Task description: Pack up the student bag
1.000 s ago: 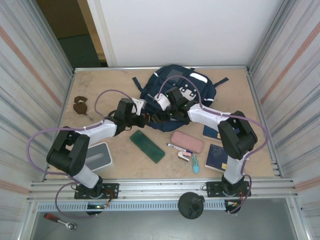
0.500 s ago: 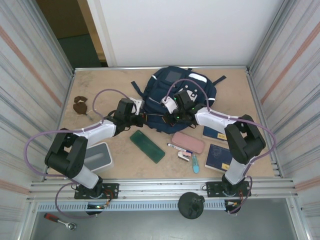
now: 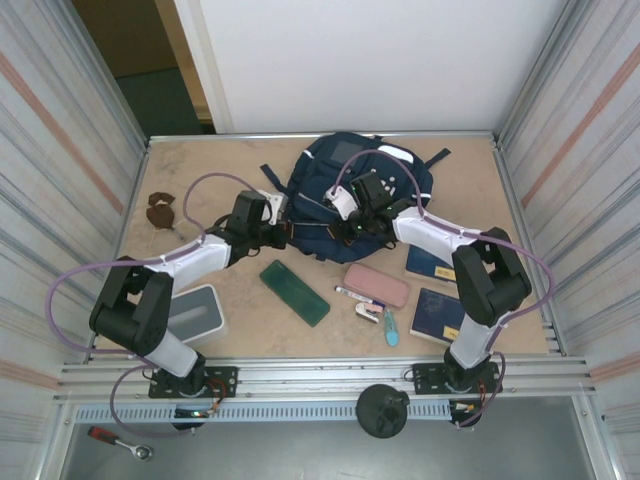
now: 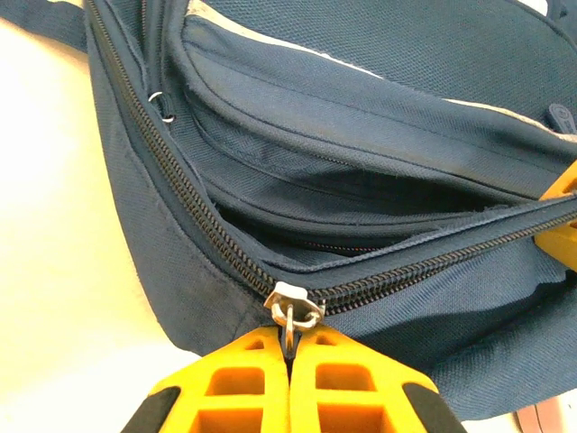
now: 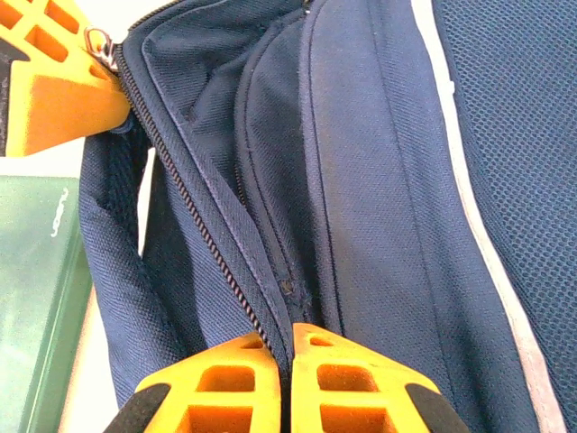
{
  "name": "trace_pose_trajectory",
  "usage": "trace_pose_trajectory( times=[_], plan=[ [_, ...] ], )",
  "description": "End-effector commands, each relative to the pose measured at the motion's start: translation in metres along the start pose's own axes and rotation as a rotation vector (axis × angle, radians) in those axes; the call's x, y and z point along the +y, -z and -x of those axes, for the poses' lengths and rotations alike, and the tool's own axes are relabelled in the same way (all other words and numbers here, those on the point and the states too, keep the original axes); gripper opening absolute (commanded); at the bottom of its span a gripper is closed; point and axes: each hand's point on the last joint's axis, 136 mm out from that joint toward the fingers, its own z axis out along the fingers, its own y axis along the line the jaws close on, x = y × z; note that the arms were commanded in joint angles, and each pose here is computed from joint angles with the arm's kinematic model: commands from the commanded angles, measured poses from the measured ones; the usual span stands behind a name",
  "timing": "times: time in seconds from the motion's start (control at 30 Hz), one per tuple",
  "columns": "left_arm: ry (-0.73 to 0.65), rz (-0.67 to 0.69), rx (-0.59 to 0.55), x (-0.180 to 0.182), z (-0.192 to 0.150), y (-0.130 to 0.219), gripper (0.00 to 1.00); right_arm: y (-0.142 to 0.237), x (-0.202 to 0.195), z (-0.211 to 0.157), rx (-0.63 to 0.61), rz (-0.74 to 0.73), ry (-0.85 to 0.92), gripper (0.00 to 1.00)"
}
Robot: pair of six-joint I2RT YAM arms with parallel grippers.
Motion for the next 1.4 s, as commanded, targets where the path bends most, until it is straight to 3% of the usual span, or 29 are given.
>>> trace_pose_trajectory(
  times=[0.0,0.17,0.43,0.53,0.67,0.77,1.0,1.07,1.1,1.13,1.2,1.27,1.37],
  plan=[
    [0.052,0.031,-0.042,0.009,0.022,0.011,0.0,-0.009,-0.02,0.03,0.012,-0.067,0.065,0.0],
    [0.038,-0.016,-0.046,-0.009,0.025,0.014,0.0,-0.004,-0.027,0.027,0.054,-0.112,0.104,0.0],
    [-0.069,-0.179,-0.018,-0.08,0.02,0.019,0.0,0.054,-0.051,-0.024,0.071,-0.237,-0.016,0.05],
    [-0.098,-0.233,-0.019,-0.102,0.024,0.018,0.0,0.069,-0.052,-0.026,0.032,-0.236,-0.066,0.2],
    [-0.112,-0.274,-0.017,-0.116,0.028,0.015,0.0,0.076,-0.021,-0.007,-0.048,-0.133,-0.035,0.5],
    [-0.116,-0.284,-0.02,-0.12,0.03,0.016,0.0,0.072,-0.001,0.002,-0.071,-0.058,-0.011,0.59],
    [-0.124,-0.282,-0.022,-0.119,0.029,0.02,0.0,0.038,0.018,0.008,-0.047,0.015,0.02,0.69],
    [-0.125,-0.277,-0.024,-0.118,0.029,0.021,0.0,0.026,0.015,0.007,-0.037,0.014,0.024,0.63],
    [-0.124,-0.272,-0.024,-0.116,0.028,0.02,0.0,0.021,0.012,0.006,-0.029,0.01,0.021,0.53],
    [-0.122,-0.265,-0.027,-0.115,0.029,0.02,0.0,0.017,0.008,0.003,-0.015,-0.001,0.017,0.37],
    [-0.11,-0.237,-0.031,-0.107,0.029,0.021,0.0,0.016,0.002,-0.003,0.0,-0.023,0.009,0.17],
    [-0.089,-0.185,-0.036,-0.091,0.029,0.021,0.0,0.021,-0.002,-0.009,0.003,-0.041,0.001,0.07],
    [-0.048,-0.109,-0.042,-0.061,0.028,0.023,0.0,0.033,-0.011,-0.022,0.007,-0.074,-0.021,0.01]
  ],
)
